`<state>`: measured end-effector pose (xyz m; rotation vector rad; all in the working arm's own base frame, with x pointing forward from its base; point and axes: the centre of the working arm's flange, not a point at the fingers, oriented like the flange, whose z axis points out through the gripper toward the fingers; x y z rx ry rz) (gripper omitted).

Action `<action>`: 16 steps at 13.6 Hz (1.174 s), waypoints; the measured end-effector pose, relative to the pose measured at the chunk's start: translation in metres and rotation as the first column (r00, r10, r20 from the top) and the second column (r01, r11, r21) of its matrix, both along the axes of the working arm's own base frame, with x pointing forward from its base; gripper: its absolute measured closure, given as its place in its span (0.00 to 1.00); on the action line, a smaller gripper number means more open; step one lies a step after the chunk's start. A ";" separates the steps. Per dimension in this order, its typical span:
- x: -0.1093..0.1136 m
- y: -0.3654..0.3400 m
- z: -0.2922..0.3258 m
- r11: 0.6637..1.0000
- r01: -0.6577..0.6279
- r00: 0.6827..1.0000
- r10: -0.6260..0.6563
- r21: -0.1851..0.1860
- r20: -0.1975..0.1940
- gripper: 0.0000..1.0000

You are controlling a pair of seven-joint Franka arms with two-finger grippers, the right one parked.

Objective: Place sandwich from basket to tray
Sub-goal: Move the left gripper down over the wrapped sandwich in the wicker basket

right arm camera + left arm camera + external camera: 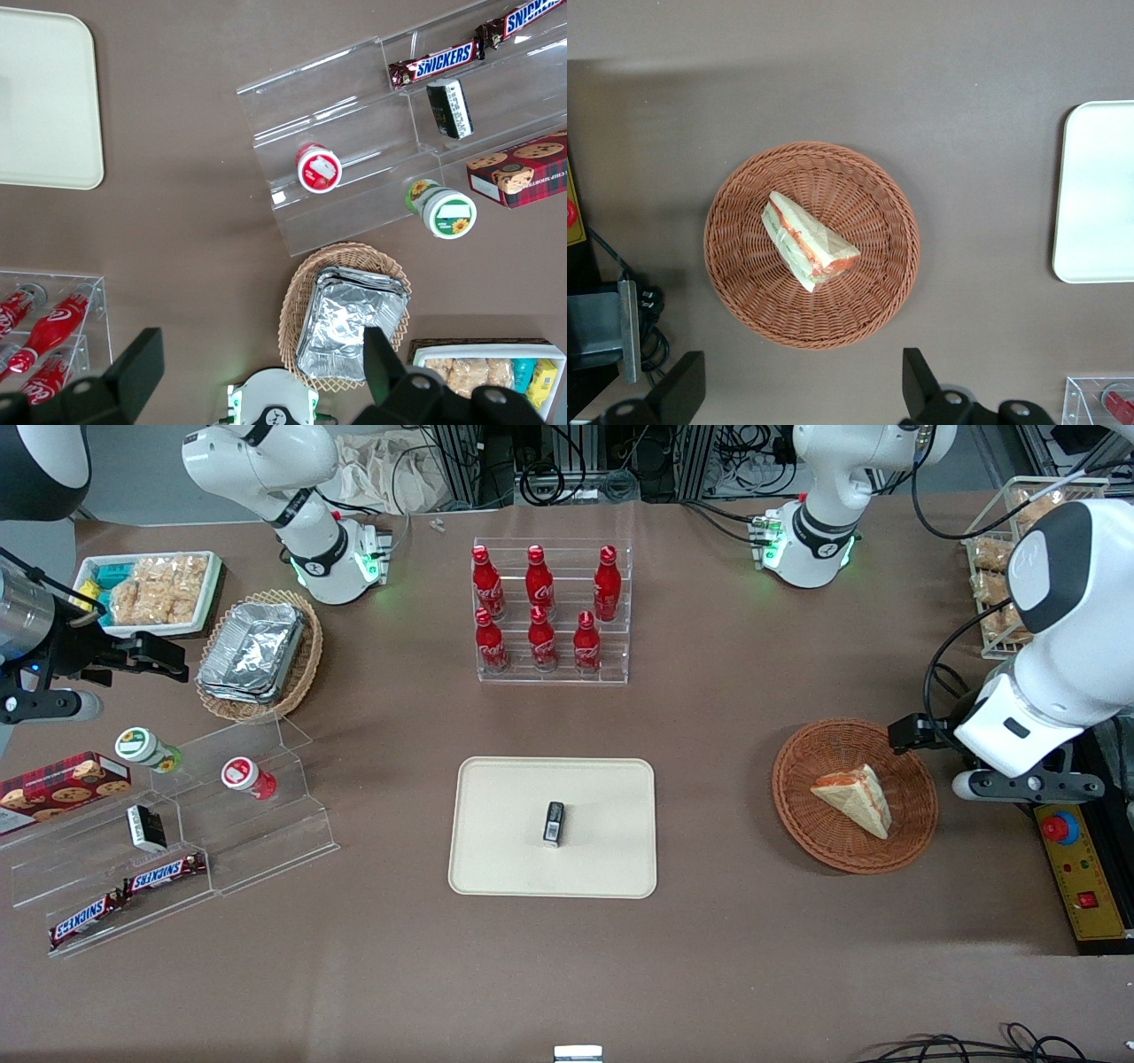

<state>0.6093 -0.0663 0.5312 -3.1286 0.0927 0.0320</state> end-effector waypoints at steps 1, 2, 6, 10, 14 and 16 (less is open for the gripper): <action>0.001 0.000 -0.001 1.000 0.000 1.000 0.000 0.000 -0.003 0.00; 0.001 0.000 -0.003 1.000 0.000 1.000 0.000 0.001 -0.005 0.00; 0.006 0.000 -0.013 1.000 -0.027 0.999 0.027 0.010 -0.018 0.00; 0.014 0.012 -0.042 0.981 -0.192 0.981 0.193 0.026 -0.034 0.00; 0.012 0.048 -0.091 0.930 -0.366 0.930 0.367 0.029 -0.019 0.00; 0.006 0.049 -0.115 0.868 -0.494 0.868 0.495 0.040 -0.021 0.00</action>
